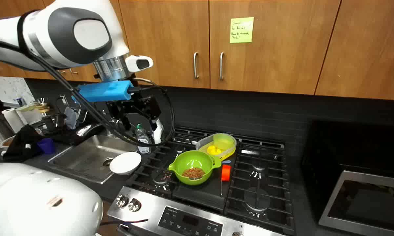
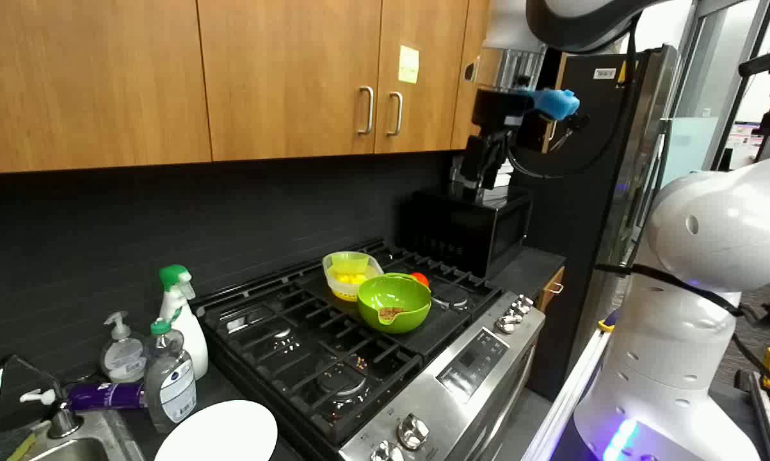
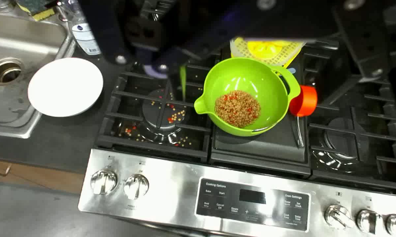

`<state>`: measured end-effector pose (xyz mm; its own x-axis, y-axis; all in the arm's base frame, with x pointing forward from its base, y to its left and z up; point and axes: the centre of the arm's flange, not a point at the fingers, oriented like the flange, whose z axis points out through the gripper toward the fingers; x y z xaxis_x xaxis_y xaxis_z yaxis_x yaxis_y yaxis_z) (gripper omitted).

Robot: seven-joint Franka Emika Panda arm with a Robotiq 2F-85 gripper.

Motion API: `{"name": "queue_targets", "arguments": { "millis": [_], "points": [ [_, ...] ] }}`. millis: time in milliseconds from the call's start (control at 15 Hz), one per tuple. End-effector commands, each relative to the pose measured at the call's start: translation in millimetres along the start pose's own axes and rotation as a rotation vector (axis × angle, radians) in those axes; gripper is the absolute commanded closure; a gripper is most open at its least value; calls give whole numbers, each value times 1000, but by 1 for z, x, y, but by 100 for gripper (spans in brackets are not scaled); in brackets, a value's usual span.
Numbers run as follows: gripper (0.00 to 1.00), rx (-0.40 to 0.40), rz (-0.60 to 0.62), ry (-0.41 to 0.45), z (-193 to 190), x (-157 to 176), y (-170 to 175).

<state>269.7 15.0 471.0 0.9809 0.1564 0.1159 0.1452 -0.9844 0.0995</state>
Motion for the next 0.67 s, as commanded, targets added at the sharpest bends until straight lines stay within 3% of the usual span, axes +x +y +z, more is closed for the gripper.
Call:
{"name": "queue_targets", "arguments": {
  "millis": [0, 467, 600],
  "points": [
    [0, 1, 0, -5, 2, -1, 0],
    [0, 1, -1, -13, 5, -1, 0],
    [0, 1, 30, -9, 16, 12, 17]
  ]
}}
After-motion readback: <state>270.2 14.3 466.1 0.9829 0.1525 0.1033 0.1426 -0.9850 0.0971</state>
